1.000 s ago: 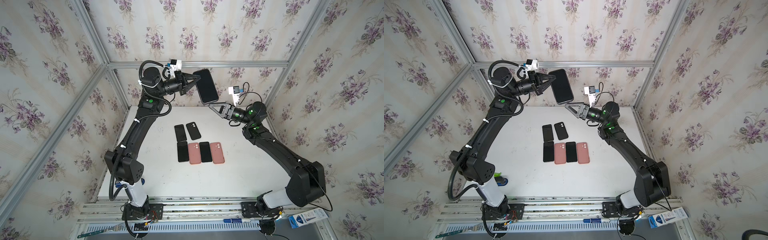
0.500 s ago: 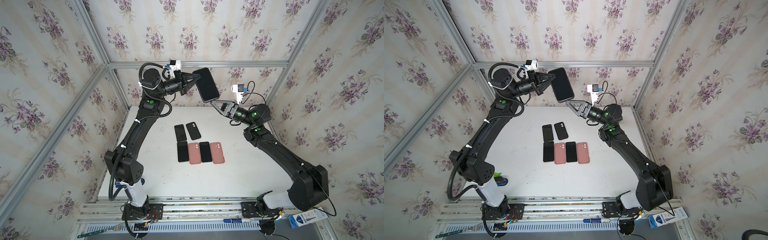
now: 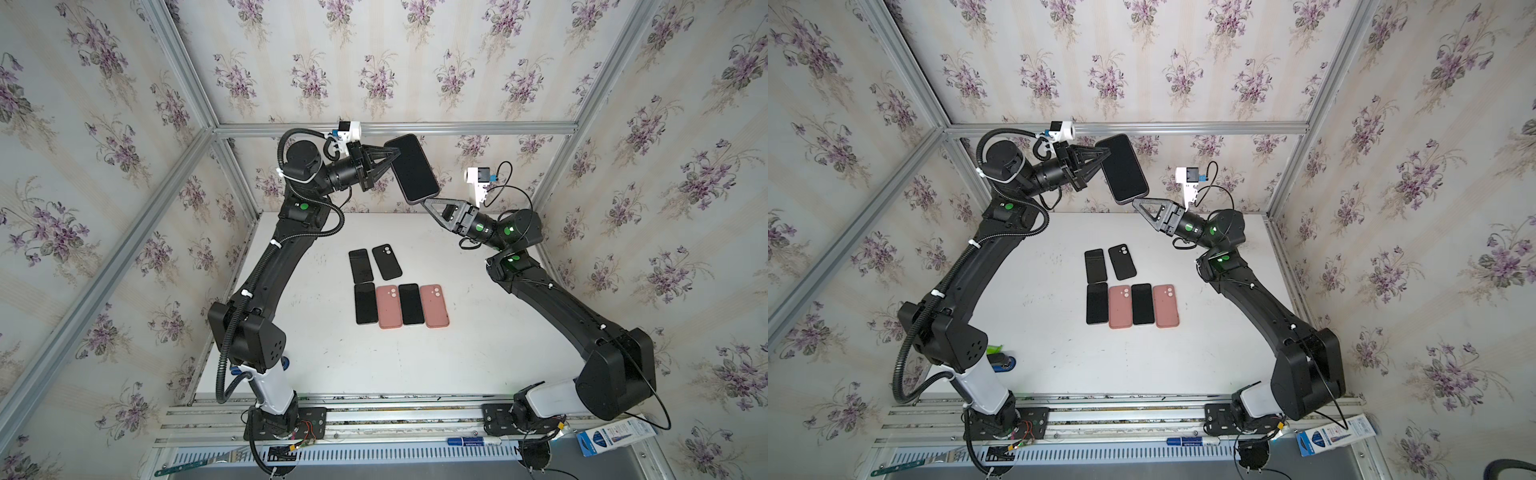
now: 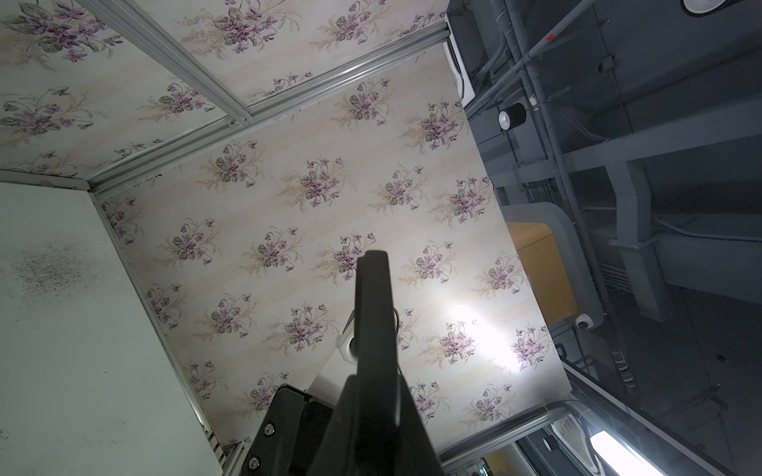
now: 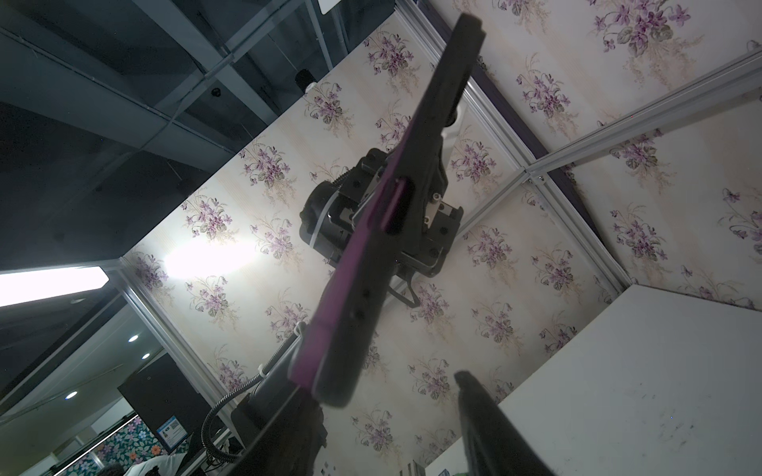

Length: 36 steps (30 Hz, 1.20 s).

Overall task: Take the phone out of the phone case
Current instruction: Remove the phone case from the phone.

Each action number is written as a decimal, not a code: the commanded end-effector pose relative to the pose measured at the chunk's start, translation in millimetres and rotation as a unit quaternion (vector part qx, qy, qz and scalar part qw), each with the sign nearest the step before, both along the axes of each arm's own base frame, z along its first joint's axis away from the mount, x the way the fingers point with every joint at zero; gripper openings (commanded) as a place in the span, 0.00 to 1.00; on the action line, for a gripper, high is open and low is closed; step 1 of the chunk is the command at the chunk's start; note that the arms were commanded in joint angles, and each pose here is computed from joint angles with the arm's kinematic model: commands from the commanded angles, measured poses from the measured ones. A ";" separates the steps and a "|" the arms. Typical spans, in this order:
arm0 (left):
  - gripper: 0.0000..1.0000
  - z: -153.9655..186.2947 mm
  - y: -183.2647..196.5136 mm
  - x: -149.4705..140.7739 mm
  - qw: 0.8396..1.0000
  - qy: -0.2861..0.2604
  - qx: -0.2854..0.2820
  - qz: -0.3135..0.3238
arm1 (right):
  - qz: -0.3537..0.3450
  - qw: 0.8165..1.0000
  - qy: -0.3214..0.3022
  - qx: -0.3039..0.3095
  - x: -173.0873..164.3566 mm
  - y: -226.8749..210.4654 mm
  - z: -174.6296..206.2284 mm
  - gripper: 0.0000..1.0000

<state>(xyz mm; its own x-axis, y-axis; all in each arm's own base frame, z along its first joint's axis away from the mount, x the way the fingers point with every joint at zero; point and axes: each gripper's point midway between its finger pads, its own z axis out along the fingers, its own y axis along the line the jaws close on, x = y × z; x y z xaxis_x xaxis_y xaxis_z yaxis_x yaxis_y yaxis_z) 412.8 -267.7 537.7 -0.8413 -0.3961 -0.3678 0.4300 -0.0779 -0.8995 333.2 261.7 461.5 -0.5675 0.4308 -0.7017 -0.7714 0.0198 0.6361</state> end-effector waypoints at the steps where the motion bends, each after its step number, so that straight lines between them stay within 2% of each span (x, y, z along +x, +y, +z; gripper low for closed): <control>1: 0.00 24.7 3.4 -16.5 0.999 -0.035 -0.026 -0.015 | -0.003 1.000 0.000 0.005 3.0 0.1 0.1 0.55; 11: 0.00 27.3 -5.1 -25.3 0.998 -0.043 -0.026 -0.034 | -0.011 1.000 0.006 0.010 15.8 1.7 1.6 0.53; 15: 0.00 7.4 -9.2 -23.9 0.999 -0.029 -0.007 -0.039 | -0.017 0.999 0.007 0.039 21.5 -6.2 11.2 0.50; 20: 0.00 -12.3 -9.2 -23.2 0.999 -0.016 0.007 -0.036 | -0.017 0.999 0.027 0.041 26.9 -11.6 6.3 0.40; 25: 0.00 -20.1 -8.7 -15.3 1.000 -0.010 0.015 -0.026 | -0.001 0.998 0.038 0.046 22.7 -10.3 5.9 0.25; 28: 0.00 -32.4 -8.9 -6.1 1.000 -0.001 0.025 -0.014 | 0.011 0.997 0.057 0.054 20.5 -8.2 0.5 0.13; 33: 0.00 -73.2 -12.4 13.1 0.998 0.017 0.055 0.005 | 0.022 0.991 0.115 0.064 20.0 -3.2 -29.6 0.00; 36: 0.00 -110.5 -13.0 22.7 0.995 0.031 0.096 0.023 | 0.016 0.986 0.157 0.058 22.7 -1.6 -57.4 0.00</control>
